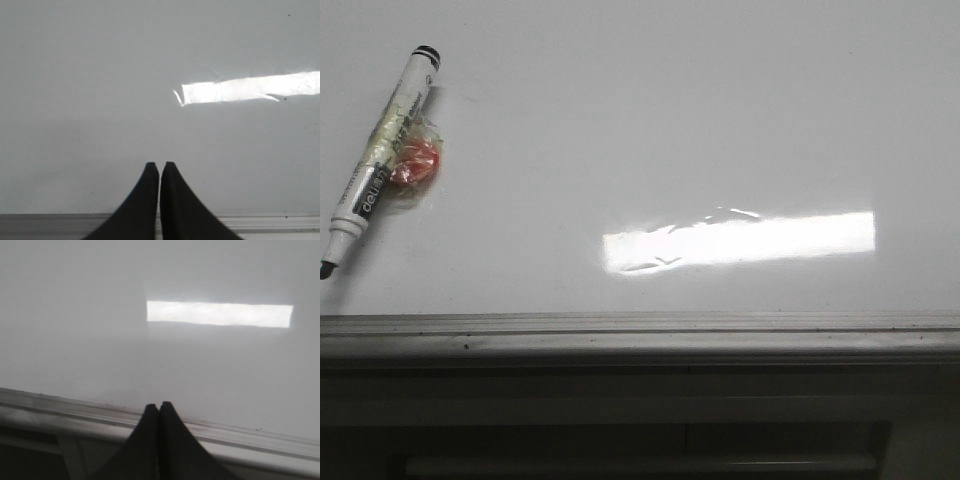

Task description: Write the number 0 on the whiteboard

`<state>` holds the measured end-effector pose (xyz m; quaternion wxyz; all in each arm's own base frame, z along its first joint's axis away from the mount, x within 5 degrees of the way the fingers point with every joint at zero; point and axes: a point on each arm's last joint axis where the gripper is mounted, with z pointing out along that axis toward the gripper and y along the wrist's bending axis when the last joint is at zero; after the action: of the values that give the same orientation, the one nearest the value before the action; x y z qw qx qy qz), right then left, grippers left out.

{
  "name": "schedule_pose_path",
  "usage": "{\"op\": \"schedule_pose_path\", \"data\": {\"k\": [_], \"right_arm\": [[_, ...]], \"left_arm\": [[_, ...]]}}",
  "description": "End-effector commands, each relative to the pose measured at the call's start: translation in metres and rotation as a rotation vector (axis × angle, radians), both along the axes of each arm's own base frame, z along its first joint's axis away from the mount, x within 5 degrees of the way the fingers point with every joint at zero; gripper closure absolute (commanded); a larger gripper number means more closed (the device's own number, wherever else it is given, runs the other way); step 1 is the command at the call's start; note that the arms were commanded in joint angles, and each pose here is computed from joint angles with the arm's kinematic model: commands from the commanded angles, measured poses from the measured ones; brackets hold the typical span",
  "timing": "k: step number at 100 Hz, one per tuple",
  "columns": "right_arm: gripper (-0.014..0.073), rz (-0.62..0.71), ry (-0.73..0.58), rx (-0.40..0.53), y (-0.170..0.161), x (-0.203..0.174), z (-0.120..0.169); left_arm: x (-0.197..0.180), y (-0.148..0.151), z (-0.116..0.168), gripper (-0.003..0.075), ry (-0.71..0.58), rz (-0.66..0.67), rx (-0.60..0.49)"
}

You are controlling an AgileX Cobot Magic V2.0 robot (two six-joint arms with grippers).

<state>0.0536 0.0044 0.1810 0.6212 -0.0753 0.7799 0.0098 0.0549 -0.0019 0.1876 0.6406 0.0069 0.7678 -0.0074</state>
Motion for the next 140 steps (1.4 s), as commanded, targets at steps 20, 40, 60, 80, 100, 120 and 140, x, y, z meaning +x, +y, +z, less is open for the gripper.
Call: {"op": "schedule_pose_path", "data": {"k": [20, 40, 60, 80, 100, 120, 140], "right_arm": [[0.0663, 0.003, -0.034, -0.007, 0.000, 0.000, -0.001], [0.0663, 0.003, -0.034, -0.007, 0.000, 0.000, -0.001], [0.0663, 0.003, -0.034, -0.007, 0.000, 0.000, -0.001], [0.0663, 0.003, -0.032, -0.007, 0.000, 0.000, -0.001], [0.0663, 0.011, -0.099, -0.016, 0.001, 0.001, 0.005], [0.0664, 0.053, -0.376, 0.025, 0.005, 0.000, 0.030], [0.0663, 0.065, -0.558, 0.150, 0.005, -0.005, 0.050]], "left_arm": [[0.000, 0.000, -0.003, 0.0740, -0.064, 0.006, -0.012], [0.000, 0.000, -0.003, 0.0740, -0.064, 0.006, -0.012], [0.000, 0.000, -0.003, 0.0740, -0.064, 0.006, -0.012], [0.000, 0.000, -0.003, 0.0740, -0.064, 0.006, -0.012], [0.000, 0.000, -0.003, 0.0740, -0.064, 0.006, -0.010], [0.000, -0.004, 0.000, 0.0740, -0.084, -0.004, -0.277], [0.000, -0.007, 0.008, 0.0740, -0.127, 0.000, -0.782]]}}
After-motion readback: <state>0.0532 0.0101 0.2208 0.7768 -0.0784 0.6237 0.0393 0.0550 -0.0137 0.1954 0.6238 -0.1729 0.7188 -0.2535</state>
